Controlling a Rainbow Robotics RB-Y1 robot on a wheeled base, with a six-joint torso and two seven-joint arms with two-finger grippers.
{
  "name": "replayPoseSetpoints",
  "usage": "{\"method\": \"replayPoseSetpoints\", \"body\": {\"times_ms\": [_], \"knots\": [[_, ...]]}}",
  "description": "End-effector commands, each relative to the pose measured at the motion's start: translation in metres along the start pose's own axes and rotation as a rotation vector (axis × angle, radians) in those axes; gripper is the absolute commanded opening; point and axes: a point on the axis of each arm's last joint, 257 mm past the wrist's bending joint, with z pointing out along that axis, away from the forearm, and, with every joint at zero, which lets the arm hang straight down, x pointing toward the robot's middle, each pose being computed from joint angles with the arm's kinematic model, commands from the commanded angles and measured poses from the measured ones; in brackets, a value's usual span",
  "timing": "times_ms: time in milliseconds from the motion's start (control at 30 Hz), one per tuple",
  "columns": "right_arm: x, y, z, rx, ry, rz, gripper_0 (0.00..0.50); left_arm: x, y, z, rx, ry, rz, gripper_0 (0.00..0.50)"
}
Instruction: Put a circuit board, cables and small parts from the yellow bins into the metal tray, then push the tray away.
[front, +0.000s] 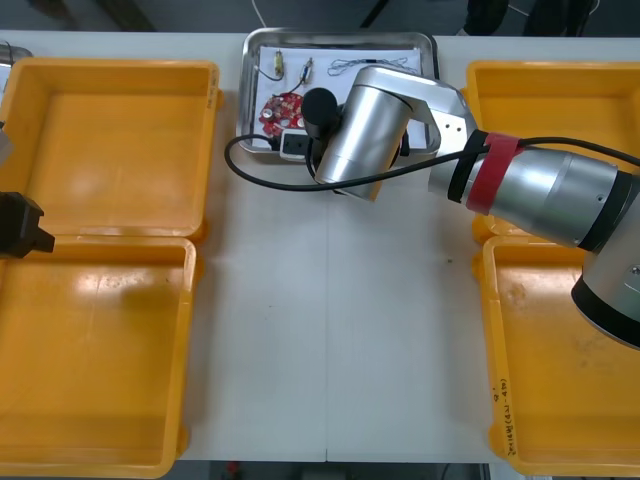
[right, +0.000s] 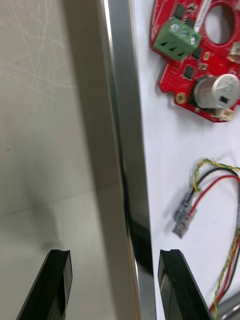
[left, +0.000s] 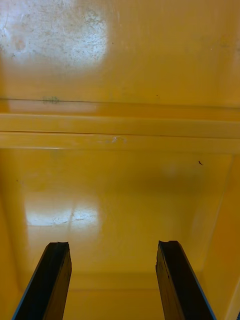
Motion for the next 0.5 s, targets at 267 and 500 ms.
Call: {"method": "replayPoseSetpoints", "body": {"times_ms": [267, 500], "knots": [[-0.008, 0.006, -0.082, -0.089, -0.057, 0.124, 0.500, -0.001, 0.012, -0.011, -0.033, -0.020, 0.058, 0.500], [0.038, 0.021, -0.124, -0.148, -0.012, 0.234, 0.500, -0.001, 0.012, -0.011, -0.033, -0.020, 0.058, 0.500]]}}
